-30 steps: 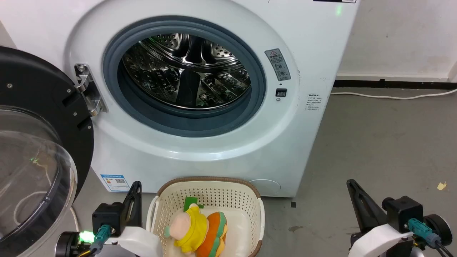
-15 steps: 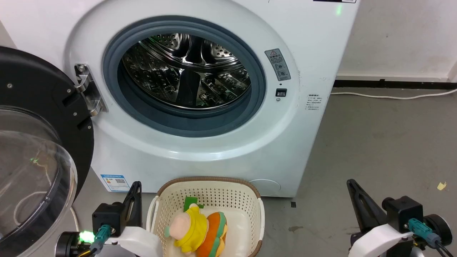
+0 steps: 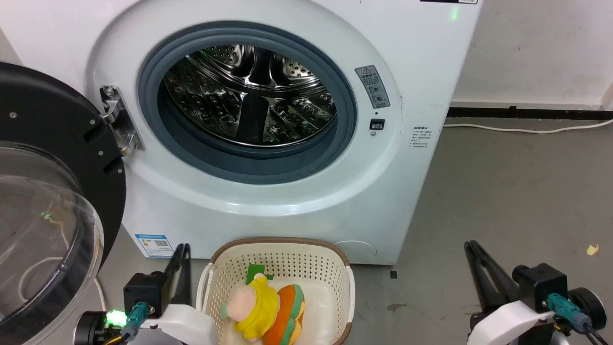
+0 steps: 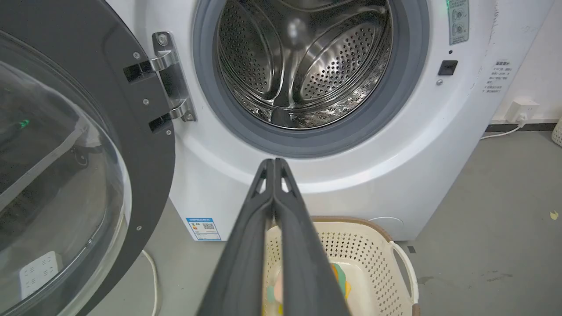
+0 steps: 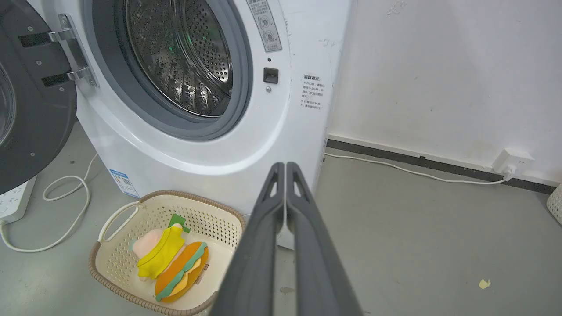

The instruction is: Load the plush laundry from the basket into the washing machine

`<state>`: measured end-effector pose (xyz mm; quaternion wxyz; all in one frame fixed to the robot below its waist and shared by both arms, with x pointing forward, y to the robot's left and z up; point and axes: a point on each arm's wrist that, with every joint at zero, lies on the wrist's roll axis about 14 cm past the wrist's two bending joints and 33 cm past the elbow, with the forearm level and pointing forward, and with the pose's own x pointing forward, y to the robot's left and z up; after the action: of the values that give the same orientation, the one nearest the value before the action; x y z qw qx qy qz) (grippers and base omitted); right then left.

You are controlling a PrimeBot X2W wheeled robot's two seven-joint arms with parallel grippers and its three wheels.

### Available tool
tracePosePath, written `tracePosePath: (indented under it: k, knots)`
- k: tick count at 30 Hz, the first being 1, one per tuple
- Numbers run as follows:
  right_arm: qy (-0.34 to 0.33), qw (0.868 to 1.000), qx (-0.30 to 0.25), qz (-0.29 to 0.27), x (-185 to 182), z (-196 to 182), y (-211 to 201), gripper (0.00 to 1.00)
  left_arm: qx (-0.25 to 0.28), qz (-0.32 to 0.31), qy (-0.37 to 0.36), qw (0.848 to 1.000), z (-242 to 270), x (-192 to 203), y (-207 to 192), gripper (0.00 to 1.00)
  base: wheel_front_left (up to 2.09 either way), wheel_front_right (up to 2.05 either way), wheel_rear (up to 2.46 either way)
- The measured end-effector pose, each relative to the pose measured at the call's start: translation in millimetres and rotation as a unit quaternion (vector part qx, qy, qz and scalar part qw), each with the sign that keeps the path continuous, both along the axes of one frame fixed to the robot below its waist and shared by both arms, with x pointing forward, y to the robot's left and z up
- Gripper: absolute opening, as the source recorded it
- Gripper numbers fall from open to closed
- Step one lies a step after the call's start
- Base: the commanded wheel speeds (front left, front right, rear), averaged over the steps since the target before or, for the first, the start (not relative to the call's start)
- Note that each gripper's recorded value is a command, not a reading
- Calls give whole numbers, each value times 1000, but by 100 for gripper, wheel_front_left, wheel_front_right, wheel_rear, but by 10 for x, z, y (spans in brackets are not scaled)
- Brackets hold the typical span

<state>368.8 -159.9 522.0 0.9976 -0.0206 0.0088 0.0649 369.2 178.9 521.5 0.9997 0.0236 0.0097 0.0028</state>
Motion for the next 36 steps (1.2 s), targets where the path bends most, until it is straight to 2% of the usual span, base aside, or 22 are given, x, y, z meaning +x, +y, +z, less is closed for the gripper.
tracePosePath:
  k: [13, 36]
  knots:
    - [-2, 1000, 2, -4, 7, -15, -31, 100, -2, -9, 4, 1000, -59, 14, -63, 100, 0, 0, 0]
    - [20, 999, 25, -30, 147, -268, -194, 100, -12, -71, 109, 991, -808, 355, -407, 100, 0, 0, 0]
